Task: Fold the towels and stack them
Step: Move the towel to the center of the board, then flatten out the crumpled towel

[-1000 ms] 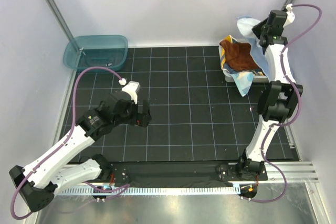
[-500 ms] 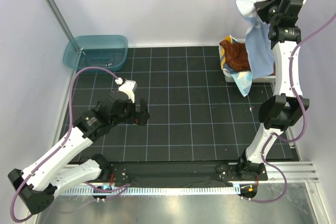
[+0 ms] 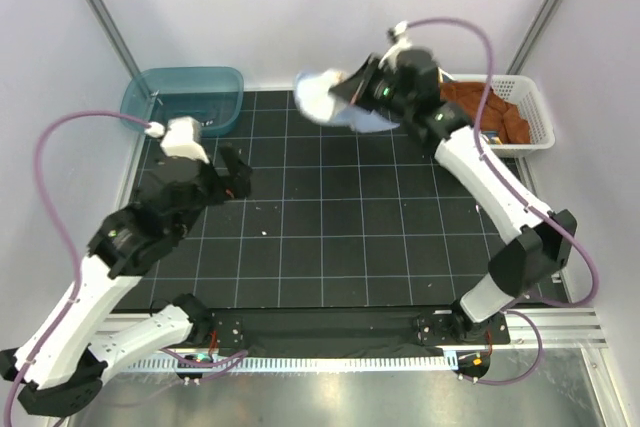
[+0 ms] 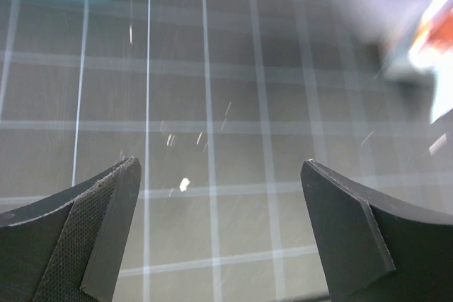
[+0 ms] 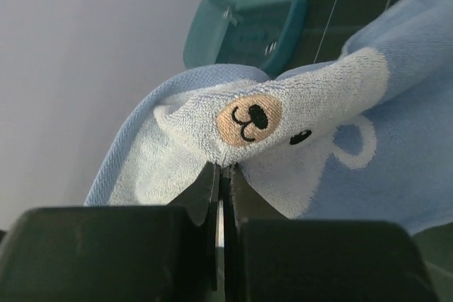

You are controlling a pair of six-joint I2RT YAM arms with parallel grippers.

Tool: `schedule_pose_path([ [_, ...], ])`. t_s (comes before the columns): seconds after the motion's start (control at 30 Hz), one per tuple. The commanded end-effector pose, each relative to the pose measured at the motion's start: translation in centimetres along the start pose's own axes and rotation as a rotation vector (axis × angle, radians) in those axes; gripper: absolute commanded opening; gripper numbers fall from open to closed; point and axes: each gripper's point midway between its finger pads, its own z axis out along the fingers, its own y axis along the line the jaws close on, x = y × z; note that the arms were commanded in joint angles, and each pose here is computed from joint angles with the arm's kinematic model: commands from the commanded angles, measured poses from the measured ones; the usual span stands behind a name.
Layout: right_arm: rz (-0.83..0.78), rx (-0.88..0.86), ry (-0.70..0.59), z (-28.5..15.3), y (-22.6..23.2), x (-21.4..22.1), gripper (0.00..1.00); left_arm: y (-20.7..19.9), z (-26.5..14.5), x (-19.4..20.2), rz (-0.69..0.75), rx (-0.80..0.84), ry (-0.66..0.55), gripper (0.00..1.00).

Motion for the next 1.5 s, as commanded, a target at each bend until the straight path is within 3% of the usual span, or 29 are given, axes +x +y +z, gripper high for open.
schedule_pose_path([
  [0.0, -0.037, -0.084, 0.104, -0.5, 0.7, 7.8, 0.01, 1.4, -3.1, -5.4, -0.124, -0.059, -0.167, 1.0],
  [0.13, -0.097, -0.096, 0.364, -2.4, -0.4, 23.2, 0.01, 1.8, -3.4, -6.1, -0.13, -0.078, -0.197, 1.0],
  [0.17, -0.11, -0.039, 0.437, -3.5, -3.1, 27.1, 0.01, 1.7, -2.8, -5.5, -0.116, -0.085, -0.171, 1.0],
  [0.27, -0.147, 0.02, 0.562, -7.1, -6.8, 34.7, 0.01, 0.6, -0.7, -2.1, -0.114, -0.053, -0.07, 0.99],
  [0.37, -0.143, 0.043, 0.59, -10.4, -9.0, 37.8, 0.13, 0.3, 1.8, 2.1, -0.125, -0.05, 0.022, 0.98],
  [0.4, -0.147, 0.069, 0.586, -11.1, -9.8, 37.9, 0.27, 0.2, 2.6, 3.2, -0.126, -0.056, 0.049, 0.99],
  [0.47, -0.141, 0.061, 0.546, -12.8, -9.9, 36.9, 0.38, 0.3, 3.9, 5.7, -0.134, -0.073, 0.108, 0.99],
  [0.5, -0.162, 0.126, 0.506, -13.3, -11.0, 35.8, 0.5, 0.1, 5.0, 6.7, -0.134, -0.084, 0.13, 0.99],
  [0.53, -0.177, 0.163, 0.49, -13.8, -11.6, 35.1, 0.56, 0.2, 5.6, 7.2, -0.135, -0.102, 0.138, 0.99],
  [0.6, -0.219, 0.239, 0.367, -14.0, -11.9, 31.6, 0.68, 0.5, 6.9, 8.1, -0.137, -0.152, 0.15, 0.99],
  [0.73, -0.256, 0.368, 0.25, -11.1, -12.6, 25.7, 0.68, 1.2, 11.8, 8.6, -0.09, -0.29, 0.154, 0.98],
  [0.93, -0.249, 0.507, 0.234, -3.5, -17.0, 20.8, 0.59, 2.3, 19.8, 8.7, -0.084, -0.347, 0.261, 0.87],
  [1.0, -0.253, 0.535, 0.249, -1.6, -18.1, 20.1, 0.58, 3.4, 22.6, 10.1, -0.08, -0.37, 0.333, 0.8],
  [1.2, -0.253, 0.616, 0.324, 3.7, -22.5, 20.0, 0.56, 3.4, 28.0, 11.1, -0.073, -0.233, 0.422, 0.76],
  [1.47, -0.307, 0.683, 0.334, 6.4, -25.5, 20.1, 0.56, 5.2, 30.5, 14.1, -0.034, -0.213, 0.513, 0.77],
])
